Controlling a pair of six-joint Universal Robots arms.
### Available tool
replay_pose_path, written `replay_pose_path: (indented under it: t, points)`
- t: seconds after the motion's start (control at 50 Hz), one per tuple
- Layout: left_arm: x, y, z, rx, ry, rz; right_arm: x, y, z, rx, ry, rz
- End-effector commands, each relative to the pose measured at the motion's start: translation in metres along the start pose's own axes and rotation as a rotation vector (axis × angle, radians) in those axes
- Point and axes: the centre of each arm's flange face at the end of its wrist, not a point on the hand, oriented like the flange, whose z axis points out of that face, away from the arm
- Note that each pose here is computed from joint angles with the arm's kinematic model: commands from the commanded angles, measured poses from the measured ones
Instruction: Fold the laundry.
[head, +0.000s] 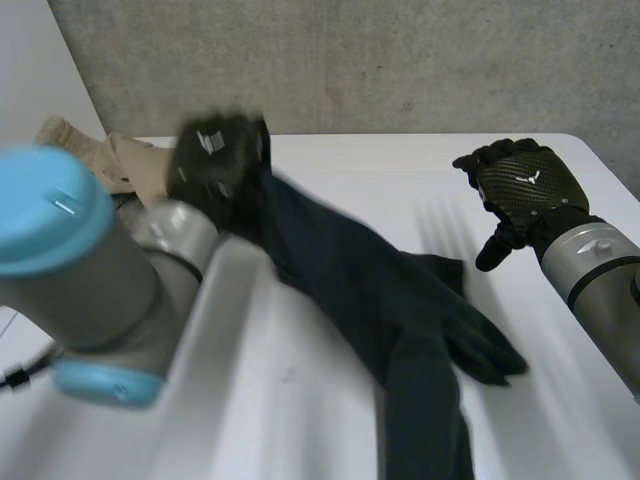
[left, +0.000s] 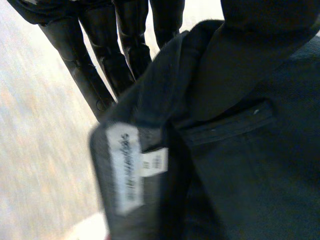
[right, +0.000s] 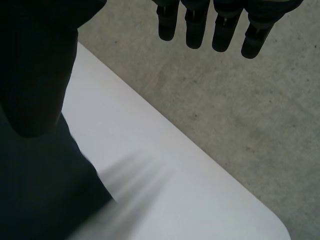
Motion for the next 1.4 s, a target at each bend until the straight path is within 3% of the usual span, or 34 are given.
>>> replay_pose_path:
  t: [0.02,0.14,0.24,0.3,0.36,0.46,0.58,0.72,0.82,0.9,1.06,1.2,1.4]
  points:
    - [0.016,-0.052,0.008,0.167,0.168,-0.084,-0.002,-0.005,-0.001,0.016,0.011,0.000]
    - [0.077,-0.025,-0.013,0.086,0.365,-0.157,0.020,-0.004,0.008,0.010,0.135,0.022]
    - [0.147,0.041,-0.056,-0.122,0.667,-0.178,0.050,0.004,0.023,-0.009,0.262,0.020]
    - [0.154,0.068,-0.070,-0.234,0.739,-0.167,0.065,0.012,0.031,-0.039,0.304,0.005]
    - [0.143,0.065,-0.067,-0.241,0.707,-0.163,0.074,0.020,0.036,-0.073,0.317,-0.015]
    - [0.084,0.010,-0.035,-0.050,0.497,-0.159,0.069,0.019,0.036,-0.082,0.269,-0.041]
    - [0.018,-0.039,-0.029,0.101,0.279,-0.136,0.030,-0.016,0.024,0.040,0.114,-0.059]
    - [-0.047,-0.021,-0.049,-0.081,0.062,-0.107,-0.044,-0.046,0.003,0.170,-0.170,-0.080]
    - [-0.084,0.025,-0.072,-0.319,-0.083,-0.139,-0.078,-0.039,-0.015,0.084,-0.286,-0.122]
    - [-0.096,0.049,-0.084,-0.407,-0.119,-0.172,-0.090,-0.030,-0.038,-0.059,-0.317,-0.133]
    - [-0.099,0.088,-0.093,-0.522,-0.075,-0.241,-0.115,-0.032,-0.073,-0.128,-0.324,-0.155]
    - [-0.097,0.100,-0.093,-0.566,-0.060,-0.264,-0.133,-0.019,-0.074,-0.147,-0.327,-0.197]
    - [-0.101,0.096,-0.090,-0.543,-0.069,-0.258,-0.089,-0.085,-0.073,0.013,-0.140,-0.157]
